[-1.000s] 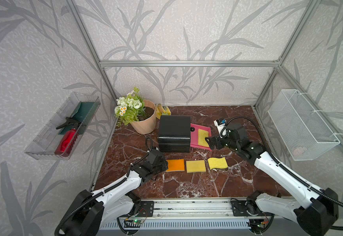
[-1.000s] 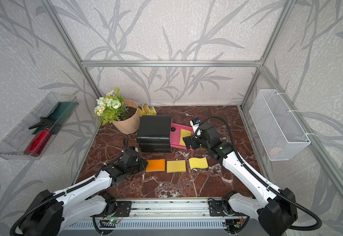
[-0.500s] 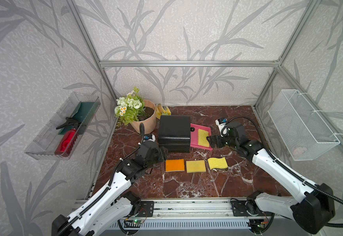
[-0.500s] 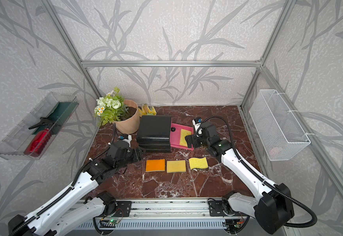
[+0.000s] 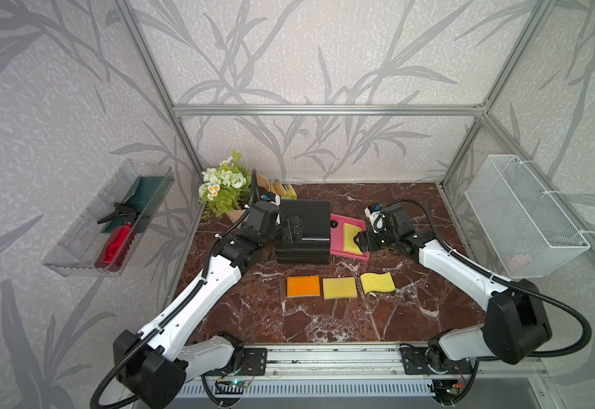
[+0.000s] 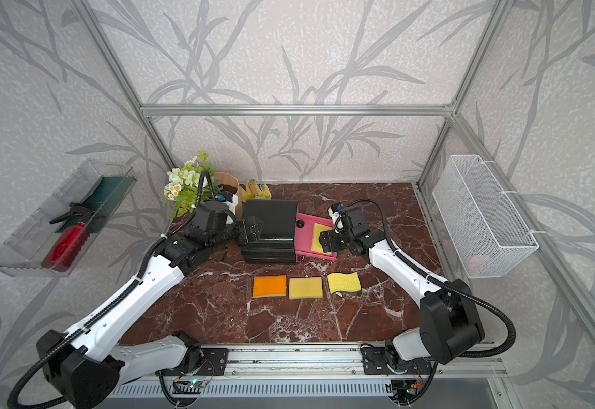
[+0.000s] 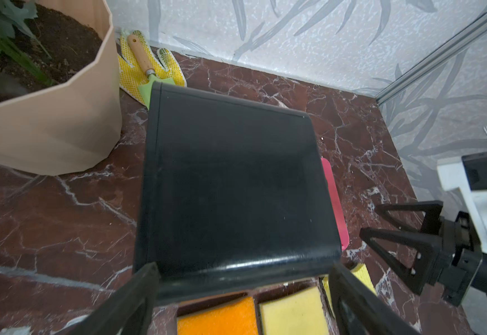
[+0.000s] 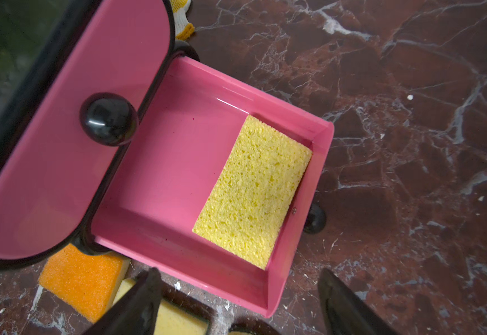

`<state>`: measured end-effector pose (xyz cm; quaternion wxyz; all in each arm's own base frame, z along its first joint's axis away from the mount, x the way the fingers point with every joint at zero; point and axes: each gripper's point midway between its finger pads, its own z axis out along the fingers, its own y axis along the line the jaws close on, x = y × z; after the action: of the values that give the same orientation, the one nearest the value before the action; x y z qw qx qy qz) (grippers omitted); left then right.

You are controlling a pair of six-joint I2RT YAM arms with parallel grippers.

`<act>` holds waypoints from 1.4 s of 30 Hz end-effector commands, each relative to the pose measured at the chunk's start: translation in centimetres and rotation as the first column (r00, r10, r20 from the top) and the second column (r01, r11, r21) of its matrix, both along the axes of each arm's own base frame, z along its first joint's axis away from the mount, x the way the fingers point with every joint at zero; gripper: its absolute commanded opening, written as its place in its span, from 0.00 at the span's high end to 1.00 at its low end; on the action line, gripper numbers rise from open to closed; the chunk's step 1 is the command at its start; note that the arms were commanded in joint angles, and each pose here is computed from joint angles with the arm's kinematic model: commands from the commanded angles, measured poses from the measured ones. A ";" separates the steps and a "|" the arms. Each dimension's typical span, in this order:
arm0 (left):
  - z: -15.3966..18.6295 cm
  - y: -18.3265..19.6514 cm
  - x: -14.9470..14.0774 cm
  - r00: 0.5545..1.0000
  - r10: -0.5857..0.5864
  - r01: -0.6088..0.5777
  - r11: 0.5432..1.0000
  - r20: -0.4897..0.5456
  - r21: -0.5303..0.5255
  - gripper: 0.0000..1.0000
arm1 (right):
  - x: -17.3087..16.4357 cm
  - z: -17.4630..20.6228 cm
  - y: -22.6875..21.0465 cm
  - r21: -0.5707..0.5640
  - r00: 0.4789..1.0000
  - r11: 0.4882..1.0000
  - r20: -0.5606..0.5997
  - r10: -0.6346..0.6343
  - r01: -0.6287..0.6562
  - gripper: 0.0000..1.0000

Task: Take the sponge out of the drawer
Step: Place the sponge at the center of the board, then pick up the sponge from the drawer.

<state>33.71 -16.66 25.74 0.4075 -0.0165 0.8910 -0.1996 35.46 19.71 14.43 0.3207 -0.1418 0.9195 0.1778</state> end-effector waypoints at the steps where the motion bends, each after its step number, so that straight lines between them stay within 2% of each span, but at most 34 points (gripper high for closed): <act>1: 1.2 -1.4 0.9 0.997 -0.068 0.069 0.998 0.032 -0.016 0.09 | 0.9 0.2 2.1 0.019 0.999 0.999 0.015 0.036 -0.036 0.18; 10: -0.5 -1.2 1.1 0.998 -0.062 0.062 0.998 0.001 -0.034 0.09 | 2.8 -2.4 5.6 0.042 0.998 0.998 -0.039 0.051 -0.050 0.28; 20: -1.3 -0.8 0.9 0.998 -0.054 0.054 0.997 -0.007 -0.061 0.09 | 4.0 -6.3 5.5 -0.022 0.996 0.999 -0.083 -0.029 0.027 0.40; 24: -1.5 -0.8 0.9 0.999 -0.053 0.052 0.997 -0.007 -0.063 0.09 | 4.1 -7.5 5.9 -0.096 0.995 0.994 -0.084 -0.052 0.044 0.46; 28: -1.5 -0.7 0.8 0.999 -0.051 0.051 0.996 -0.003 -0.069 0.09 | 3.8 -9.0 6.0 -0.146 0.989 0.987 -0.121 -0.080 0.062 0.56; 34: -1.4 -0.6 0.6 0.999 -0.052 0.052 0.996 0.001 -0.078 0.09 | 3.3 -10.2 5.8 -0.144 0.983 0.986 -0.149 -0.103 0.082 0.75; 35: -1.4 -0.6 0.6 0.999 -0.053 0.052 0.995 0.000 -0.079 0.09 | 3.2 -10.1 5.8 -0.143 0.984 0.986 -0.147 -0.103 0.082 0.80; 37: -1.5 -0.6 0.6 0.999 -0.053 0.053 0.995 0.000 -0.079 0.09 | 3.3 -9.6 5.8 -0.133 0.986 0.988 -0.135 -0.099 0.081 0.97; 38: -1.5 -0.5 0.6 0.999 -0.053 0.052 0.995 0.000 -0.081 0.09 | 3.3 -9.4 5.9 -0.128 0.987 0.989 -0.128 -0.095 0.078 1.00; 42: -1.1 -0.6 0.4 0.998 -0.057 0.057 0.994 0.008 -0.090 0.09 | 3.2 -6.9 6.2 -0.089 0.995 0.995 -0.082 -0.060 0.053 1.00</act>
<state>34.45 -17.39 23.64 0.3910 -0.0080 0.8885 -0.2400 40.34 25.42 7.33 0.2937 -0.1022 0.9428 0.1198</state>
